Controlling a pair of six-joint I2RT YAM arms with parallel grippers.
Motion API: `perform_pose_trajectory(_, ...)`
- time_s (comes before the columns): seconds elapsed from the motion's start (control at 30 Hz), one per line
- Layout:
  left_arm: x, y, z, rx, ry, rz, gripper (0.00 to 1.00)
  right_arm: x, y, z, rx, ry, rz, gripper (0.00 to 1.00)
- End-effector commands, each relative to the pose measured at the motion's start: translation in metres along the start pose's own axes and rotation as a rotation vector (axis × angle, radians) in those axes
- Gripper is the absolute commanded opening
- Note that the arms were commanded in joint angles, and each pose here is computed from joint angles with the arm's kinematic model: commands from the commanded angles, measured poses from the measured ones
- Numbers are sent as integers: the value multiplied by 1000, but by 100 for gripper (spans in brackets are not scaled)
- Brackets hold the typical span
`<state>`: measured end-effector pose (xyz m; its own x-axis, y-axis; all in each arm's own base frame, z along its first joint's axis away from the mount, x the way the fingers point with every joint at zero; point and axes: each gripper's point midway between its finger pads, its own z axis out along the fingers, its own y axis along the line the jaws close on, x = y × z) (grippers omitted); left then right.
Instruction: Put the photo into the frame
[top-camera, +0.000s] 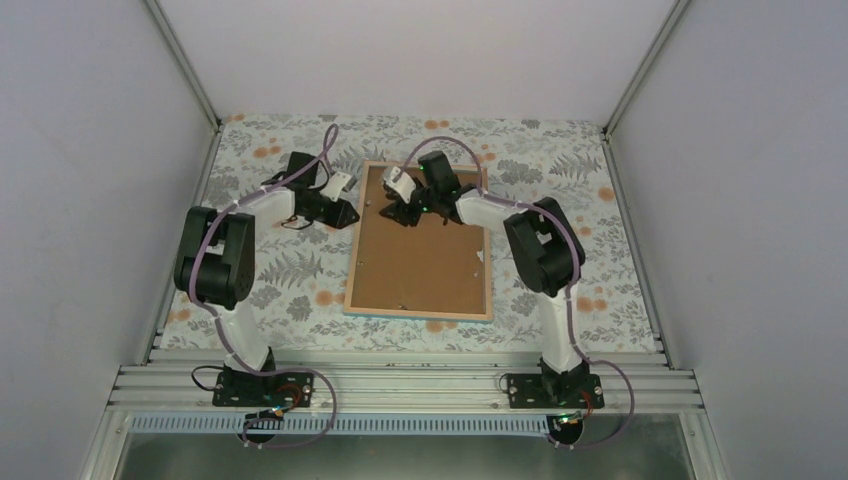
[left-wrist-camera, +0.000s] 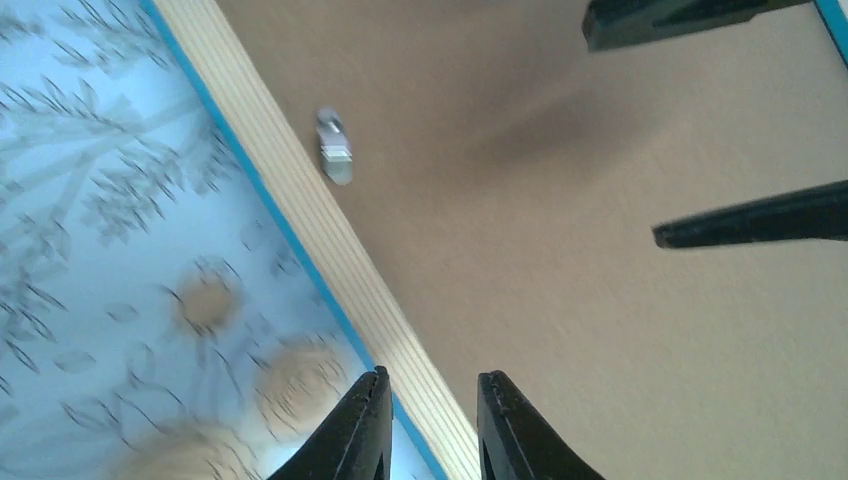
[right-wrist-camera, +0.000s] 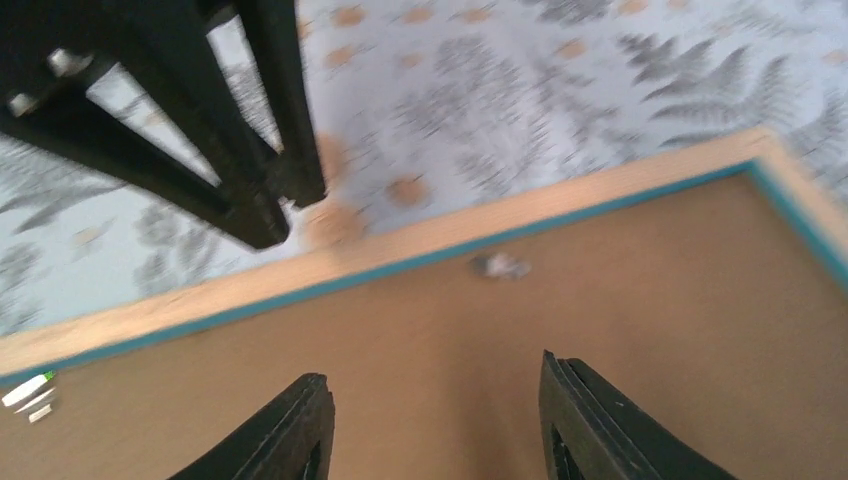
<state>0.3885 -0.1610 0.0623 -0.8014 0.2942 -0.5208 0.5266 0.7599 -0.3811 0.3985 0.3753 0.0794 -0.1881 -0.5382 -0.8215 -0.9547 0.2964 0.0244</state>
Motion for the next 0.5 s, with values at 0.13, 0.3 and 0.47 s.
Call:
perform_pose_trajectory(0.13, -37, 29, 20, -12, -58, -41, 23, 4, -56, 41, 123, 94, 0, 48)
perform_pose_trajectory(0.3, -44, 38, 31, 4, -59, -63, 23, 16, -74, 53, 179, 138, -35, 42)
perform_pose_trajectory(0.47, -45, 43, 40, 18, -52, -85, 23, 32, -75, 61, 173, 176, -67, 41)
